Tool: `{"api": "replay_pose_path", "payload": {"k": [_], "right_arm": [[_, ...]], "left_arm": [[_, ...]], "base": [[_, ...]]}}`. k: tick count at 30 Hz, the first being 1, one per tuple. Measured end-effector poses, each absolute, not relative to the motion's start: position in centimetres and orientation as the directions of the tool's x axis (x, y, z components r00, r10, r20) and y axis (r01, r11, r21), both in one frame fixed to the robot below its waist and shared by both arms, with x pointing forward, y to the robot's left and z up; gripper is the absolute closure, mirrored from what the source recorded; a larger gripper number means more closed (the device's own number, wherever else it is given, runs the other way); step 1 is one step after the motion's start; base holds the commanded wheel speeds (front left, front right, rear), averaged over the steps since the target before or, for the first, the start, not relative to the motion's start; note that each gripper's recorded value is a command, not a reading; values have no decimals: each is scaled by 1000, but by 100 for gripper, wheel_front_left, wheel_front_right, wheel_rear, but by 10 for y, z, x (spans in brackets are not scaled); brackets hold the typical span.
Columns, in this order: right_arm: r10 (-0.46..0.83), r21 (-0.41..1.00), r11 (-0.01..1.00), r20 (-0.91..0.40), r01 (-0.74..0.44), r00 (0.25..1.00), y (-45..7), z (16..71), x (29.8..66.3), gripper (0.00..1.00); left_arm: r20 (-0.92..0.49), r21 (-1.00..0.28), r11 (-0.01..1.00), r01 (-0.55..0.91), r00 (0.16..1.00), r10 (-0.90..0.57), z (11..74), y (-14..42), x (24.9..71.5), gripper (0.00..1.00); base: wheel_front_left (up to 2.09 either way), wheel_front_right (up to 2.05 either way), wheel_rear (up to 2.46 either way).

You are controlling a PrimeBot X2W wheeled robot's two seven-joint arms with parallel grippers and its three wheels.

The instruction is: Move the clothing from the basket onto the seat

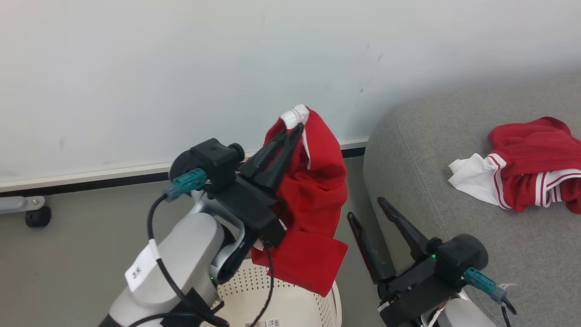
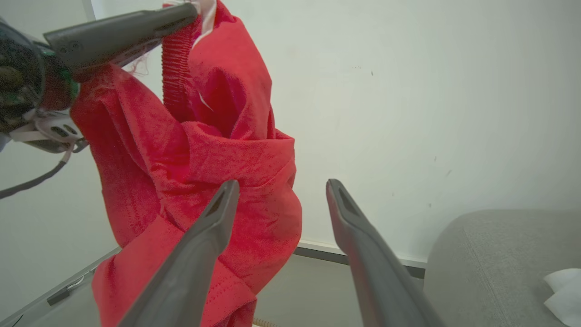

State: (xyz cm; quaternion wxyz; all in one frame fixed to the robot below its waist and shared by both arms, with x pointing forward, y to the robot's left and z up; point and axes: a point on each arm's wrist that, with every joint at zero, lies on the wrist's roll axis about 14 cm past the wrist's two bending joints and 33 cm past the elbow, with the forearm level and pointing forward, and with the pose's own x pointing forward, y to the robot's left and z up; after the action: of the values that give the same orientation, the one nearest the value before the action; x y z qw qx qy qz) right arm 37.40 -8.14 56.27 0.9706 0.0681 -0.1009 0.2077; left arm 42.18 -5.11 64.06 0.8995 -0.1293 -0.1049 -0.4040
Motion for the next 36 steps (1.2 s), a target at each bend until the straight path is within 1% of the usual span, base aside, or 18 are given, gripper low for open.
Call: {"api": "replay_pose_path", "payload": {"k": [7,10,14,19,23,26,27,28,29,30,36], "right_arm": [[550,-67,832,219,-550,806,-49,574,377,0],[627,-172,779,221,-603,747,-28,586,382,0],[701,-255,710,156,-657,696,-10,577,383,0],[737,-310,649,30,-695,675,0,552,391,0],[750,-322,617,-35,-718,661,8,539,397,0],[765,-321,595,-55,-737,642,19,538,399,0],[768,-316,591,-59,-742,637,23,538,400,16],[772,-317,585,-62,-746,632,26,538,401,56],[776,-322,578,-66,-750,627,29,539,402,73],[779,-323,574,-68,-752,624,32,540,403,100],[762,-272,603,-81,-750,643,29,535,409,100]], "left_arm": [[288,-156,616,772,632,-719,642,-61,412,100],[279,-154,620,769,636,-719,641,-58,411,100],[276,-159,620,768,638,-719,641,-56,409,100],[265,-167,627,761,647,-715,639,-52,409,100],[261,-169,636,753,656,-708,638,-48,409,100],[264,-167,642,749,661,-703,639,-44,408,100],[261,-166,642,748,661,-703,639,-44,408,100],[263,-165,644,747,662,-702,640,-43,407,100],[267,-162,644,748,661,-701,642,-42,407,100],[272,-161,643,749,660,-701,643,-42,406,100],[263,-162,650,743,667,-697,642,-39,406,100]], "base": [[0,0,0],[0,0,0],[0,0,0],[0,0,0],[0,0,0],[0,0,0],[0,0,0],[0,0,0],[0,0,0],[0,0,0],[0,0,0]]}}
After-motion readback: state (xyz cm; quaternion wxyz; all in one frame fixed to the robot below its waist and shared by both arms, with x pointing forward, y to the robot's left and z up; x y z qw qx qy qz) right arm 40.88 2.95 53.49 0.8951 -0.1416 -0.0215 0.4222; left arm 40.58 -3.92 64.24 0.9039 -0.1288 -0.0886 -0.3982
